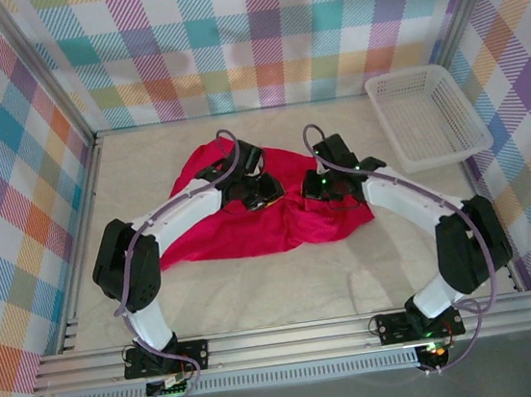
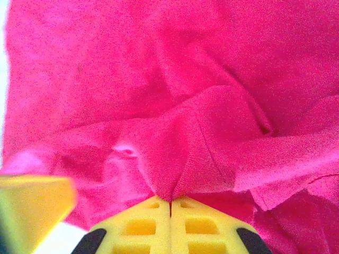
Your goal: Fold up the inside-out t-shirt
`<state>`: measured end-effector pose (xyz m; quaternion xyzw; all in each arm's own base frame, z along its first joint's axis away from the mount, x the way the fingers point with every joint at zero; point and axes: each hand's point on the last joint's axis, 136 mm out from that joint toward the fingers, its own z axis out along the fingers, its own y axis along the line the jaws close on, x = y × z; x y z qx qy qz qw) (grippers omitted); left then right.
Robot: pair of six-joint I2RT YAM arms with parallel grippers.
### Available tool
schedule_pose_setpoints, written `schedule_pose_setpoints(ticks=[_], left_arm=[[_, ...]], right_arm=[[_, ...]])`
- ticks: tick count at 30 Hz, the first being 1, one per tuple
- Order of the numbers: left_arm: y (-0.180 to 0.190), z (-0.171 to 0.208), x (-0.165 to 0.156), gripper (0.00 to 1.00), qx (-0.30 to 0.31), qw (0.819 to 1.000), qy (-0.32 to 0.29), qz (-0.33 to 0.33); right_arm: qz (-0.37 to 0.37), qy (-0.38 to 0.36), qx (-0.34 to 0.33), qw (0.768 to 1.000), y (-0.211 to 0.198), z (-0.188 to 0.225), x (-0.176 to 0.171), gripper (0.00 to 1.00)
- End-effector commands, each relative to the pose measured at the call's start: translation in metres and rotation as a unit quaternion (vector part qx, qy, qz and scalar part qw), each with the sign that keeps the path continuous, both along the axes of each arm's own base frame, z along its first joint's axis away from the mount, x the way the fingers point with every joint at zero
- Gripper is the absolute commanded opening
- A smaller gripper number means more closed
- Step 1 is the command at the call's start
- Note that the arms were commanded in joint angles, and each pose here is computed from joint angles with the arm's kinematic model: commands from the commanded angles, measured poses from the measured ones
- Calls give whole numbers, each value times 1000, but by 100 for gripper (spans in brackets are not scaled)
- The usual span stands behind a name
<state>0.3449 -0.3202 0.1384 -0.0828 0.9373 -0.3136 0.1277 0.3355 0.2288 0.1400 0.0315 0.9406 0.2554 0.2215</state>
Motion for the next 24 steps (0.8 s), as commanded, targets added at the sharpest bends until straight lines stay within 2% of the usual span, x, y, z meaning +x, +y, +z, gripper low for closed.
schedule_pose_setpoints(ticks=[1, 7, 13, 16, 20, 24], left_arm=[[-22, 2, -3, 21, -28, 999, 3, -23], [-33, -7, -5, 23, -40, 999, 16, -29], [-33, -24, -4, 40, -26, 999, 31, -22], [-37, -32, 0, 43, -29, 999, 40, -14], [-47, -39, 8, 38, -46, 998, 47, 2], [-48, -44, 13, 25, -42, 998, 50, 20]], right_arm=[[43, -5, 52, 998, 15, 11, -11, 0], [48, -11, 70, 996, 19, 18, -13, 0], [43, -5, 69, 997, 18, 14, -13, 0], [44, -6, 76, 996, 20, 16, -14, 0], [40, -5, 79, 996, 18, 15, -16, 0], [37, -4, 82, 996, 17, 13, -18, 0]])
